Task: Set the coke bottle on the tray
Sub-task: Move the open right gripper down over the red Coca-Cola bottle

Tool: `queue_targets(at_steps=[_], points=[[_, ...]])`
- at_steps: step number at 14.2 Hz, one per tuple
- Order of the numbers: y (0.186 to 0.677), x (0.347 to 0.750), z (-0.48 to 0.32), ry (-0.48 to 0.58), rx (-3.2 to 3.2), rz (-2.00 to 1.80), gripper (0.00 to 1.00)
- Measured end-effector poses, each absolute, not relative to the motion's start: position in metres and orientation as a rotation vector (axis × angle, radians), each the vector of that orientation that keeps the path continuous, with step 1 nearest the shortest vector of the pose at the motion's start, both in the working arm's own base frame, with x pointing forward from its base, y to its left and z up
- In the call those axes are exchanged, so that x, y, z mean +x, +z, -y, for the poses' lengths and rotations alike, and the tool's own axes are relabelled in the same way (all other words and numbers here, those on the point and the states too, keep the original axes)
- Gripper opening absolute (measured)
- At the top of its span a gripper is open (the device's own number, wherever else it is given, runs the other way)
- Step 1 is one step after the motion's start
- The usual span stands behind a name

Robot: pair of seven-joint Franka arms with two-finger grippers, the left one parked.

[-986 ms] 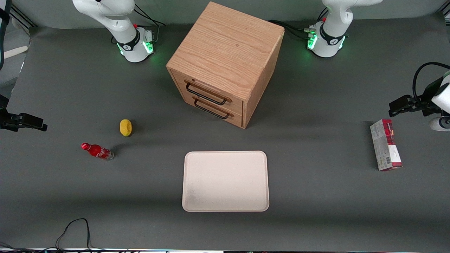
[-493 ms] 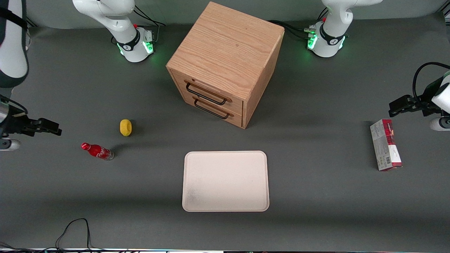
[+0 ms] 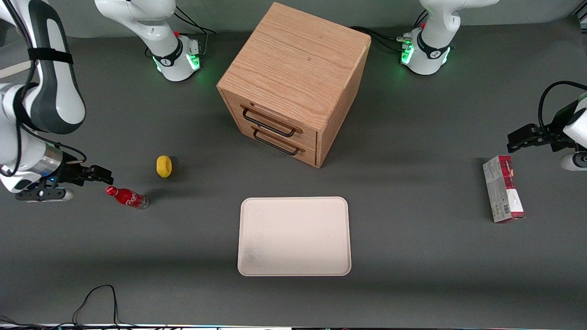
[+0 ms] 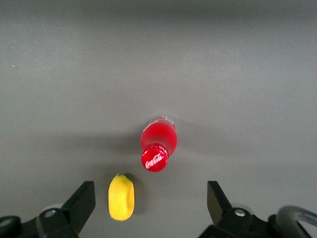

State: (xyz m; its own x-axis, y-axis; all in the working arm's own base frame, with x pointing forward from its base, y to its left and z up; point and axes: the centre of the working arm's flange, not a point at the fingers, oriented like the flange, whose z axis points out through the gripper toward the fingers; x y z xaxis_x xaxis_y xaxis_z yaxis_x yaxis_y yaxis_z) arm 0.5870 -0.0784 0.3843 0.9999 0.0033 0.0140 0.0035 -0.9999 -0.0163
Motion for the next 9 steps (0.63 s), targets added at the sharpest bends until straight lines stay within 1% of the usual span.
queue_targets(at_steps=[6,9], points=[[0.324,0.6,0.08,-0.02,-3.137,0.013,1.0],[0.312,0.6,0.078,0.006,-3.135,0.019,1.0]])
